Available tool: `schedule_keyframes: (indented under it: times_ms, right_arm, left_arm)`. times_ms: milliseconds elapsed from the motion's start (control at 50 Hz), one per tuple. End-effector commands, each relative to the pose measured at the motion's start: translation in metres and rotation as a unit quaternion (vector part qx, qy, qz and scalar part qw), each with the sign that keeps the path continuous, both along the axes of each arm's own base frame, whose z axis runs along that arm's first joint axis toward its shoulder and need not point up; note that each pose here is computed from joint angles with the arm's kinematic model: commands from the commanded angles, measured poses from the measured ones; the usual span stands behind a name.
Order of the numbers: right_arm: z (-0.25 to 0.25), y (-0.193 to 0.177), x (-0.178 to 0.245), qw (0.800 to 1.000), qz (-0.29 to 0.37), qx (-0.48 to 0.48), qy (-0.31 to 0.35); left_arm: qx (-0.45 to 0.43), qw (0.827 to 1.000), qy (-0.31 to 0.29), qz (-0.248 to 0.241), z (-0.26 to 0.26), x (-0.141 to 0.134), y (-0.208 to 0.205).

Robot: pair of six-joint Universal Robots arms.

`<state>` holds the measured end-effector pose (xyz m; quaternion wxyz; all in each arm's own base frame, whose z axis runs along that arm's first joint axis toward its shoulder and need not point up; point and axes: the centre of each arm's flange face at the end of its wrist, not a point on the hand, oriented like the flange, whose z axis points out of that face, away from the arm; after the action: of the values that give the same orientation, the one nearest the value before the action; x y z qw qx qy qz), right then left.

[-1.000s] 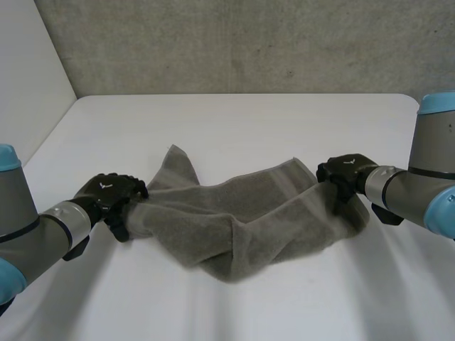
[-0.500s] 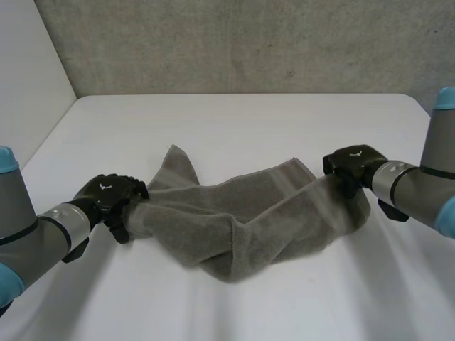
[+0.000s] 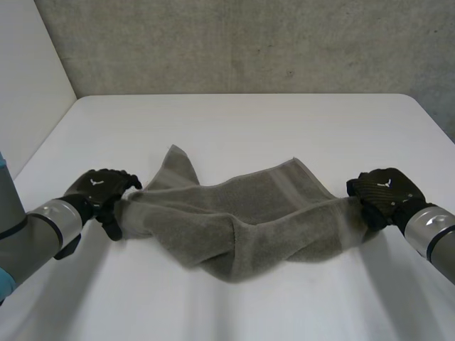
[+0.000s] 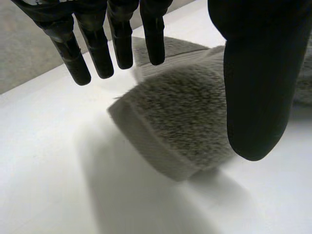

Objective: Fold the towel.

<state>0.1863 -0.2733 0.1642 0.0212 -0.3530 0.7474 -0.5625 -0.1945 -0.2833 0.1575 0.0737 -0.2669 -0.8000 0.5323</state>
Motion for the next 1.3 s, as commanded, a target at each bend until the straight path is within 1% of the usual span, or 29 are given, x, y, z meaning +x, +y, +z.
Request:
schedule_keyframes:
  times_ms: [20, 300, 400, 520, 640, 720, 740, 760, 780, 800, 820, 840, 880, 900, 920, 940, 960, 980, 1000, 1040, 1060, 1080, 1100, 1120, 1140, 1160, 1200, 1220, 1300]
  right_arm:
    - [-0.001, 0.002, 0.001, 0.999, 0.017, -0.017, 0.036]
    - [-0.013, 0.005, 0.003, 0.999, 0.025, -0.003, 0.047]
    - [-0.014, 0.006, 0.003, 0.999, 0.025, -0.001, 0.047]
    - [-0.013, 0.006, 0.003, 0.999, 0.024, -0.003, 0.047]
    - [0.002, -0.005, 0.004, 0.999, 0.019, -0.029, 0.035]
    - [0.030, -0.030, 0.007, 0.995, 0.012, -0.098, 0.028]
    - [0.049, -0.043, 0.012, 0.990, 0.011, -0.140, 0.014]
    - [0.074, -0.056, 0.018, 0.981, 0.008, -0.196, -0.012]
    - [0.075, -0.057, 0.018, 0.980, 0.008, -0.196, -0.012]
    - [0.103, -0.069, 0.025, 0.966, 0.005, -0.256, -0.045]
    - [0.133, -0.079, 0.026, 0.945, -0.003, -0.318, -0.078]
    - [0.133, -0.079, 0.026, 0.945, -0.003, -0.318, -0.078]
    - [0.198, -0.086, 0.020, 0.886, -0.029, -0.440, -0.145]
    - [0.199, -0.086, 0.020, 0.885, -0.029, -0.441, -0.145]
    - [0.221, -0.082, 0.016, 0.862, -0.038, -0.475, -0.175]
    - [0.222, -0.082, 0.016, 0.861, -0.038, -0.475, -0.175]
    - [0.237, -0.077, 0.012, 0.845, -0.049, -0.494, -0.201]
    - [0.242, -0.076, 0.010, 0.842, -0.056, -0.492, -0.214]
    - [0.242, -0.076, 0.010, 0.842, -0.056, -0.492, -0.214]
    - [0.228, -0.075, 0.010, 0.862, -0.061, -0.457, -0.211]
    - [0.228, -0.075, 0.010, 0.862, -0.061, -0.456, -0.211]
    - [0.214, -0.074, 0.011, 0.879, -0.059, -0.426, -0.206]
    - [0.213, -0.074, 0.011, 0.879, -0.059, -0.426, -0.206]
    - [0.195, -0.071, 0.013, 0.898, -0.054, -0.389, -0.198]
    - [0.176, -0.067, 0.015, 0.914, -0.043, -0.357, -0.187]
    - [0.176, -0.067, 0.015, 0.914, -0.043, -0.357, -0.187]
    - [0.141, -0.057, 0.022, 0.938, -0.002, -0.300, -0.172]
    - [0.141, -0.057, 0.022, 0.938, -0.002, -0.300, -0.172]
    - [0.082, -0.038, 0.023, 0.969, 0.039, -0.203, -0.135]
  left_arm:
    - [-0.011, 1.000, 0.002, 0.023, 0.006, 0.011, -0.012]
    - [0.003, 1.000, 0.012, 0.026, 0.001, 0.009, -0.027]
    - [0.072, 0.997, 0.007, 0.026, -0.012, 0.008, -0.027]
    - [0.093, 0.995, 0.006, 0.026, -0.014, 0.008, -0.025]
    - [0.045, 0.999, 0.011, 0.009, 0.012, -0.001, -0.026]
    - [-0.075, 0.997, 0.028, -0.006, 0.064, -0.020, -0.053]
    - [-0.076, 0.997, 0.028, -0.006, 0.064, -0.020, -0.053]
    - [-0.123, 0.992, 0.041, -0.010, 0.089, -0.029, -0.063]
    - [-0.173, 0.983, 0.062, -0.006, 0.118, -0.036, -0.073]
    - [-0.173, 0.983, 0.063, -0.006, 0.119, -0.036, -0.073]
    - [-0.222, 0.971, 0.091, 0.006, 0.151, -0.041, -0.081]
    - [-0.223, 0.971, 0.092, 0.006, 0.151, -0.041, -0.081]
    - [-0.313, 0.936, 0.159, 0.042, 0.212, -0.040, -0.091]
    - [-0.313, 0.935, 0.159, 0.042, 0.212, -0.040, -0.091]
    - [-0.349, 0.916, 0.190, 0.060, 0.236, -0.037, -0.091]
    - [-0.375, 0.899, 0.214, 0.075, 0.252, -0.034, -0.092]
    - [-0.376, 0.899, 0.214, 0.075, 0.253, -0.034, -0.092]
    - [-0.388, 0.888, 0.229, 0.086, 0.260, -0.031, -0.091]
    - [-0.391, 0.884, 0.238, 0.093, 0.262, -0.030, -0.090]
    - [-0.382, 0.886, 0.242, 0.099, 0.258, -0.028, -0.089]
    - [-0.364, 0.895, 0.235, 0.101, 0.245, -0.028, -0.088]
    - [-0.364, 0.896, 0.235, 0.101, 0.245, -0.028, -0.088]
    - [-0.336, 0.909, 0.223, 0.107, 0.223, -0.025, -0.089]
    - [-0.336, 0.909, 0.223, 0.108, 0.223, -0.025, -0.089]
    - [-0.309, 0.920, 0.212, 0.114, 0.200, -0.022, -0.087]
    - [-0.284, 0.930, 0.203, 0.114, 0.179, -0.020, -0.083]
    - [-0.261, 0.939, 0.194, 0.110, 0.157, -0.019, -0.079]
    - [-0.235, 0.948, 0.186, 0.106, 0.131, -0.017, -0.074]
    - [-0.192, 0.962, 0.167, 0.101, 0.080, -0.005, -0.064]
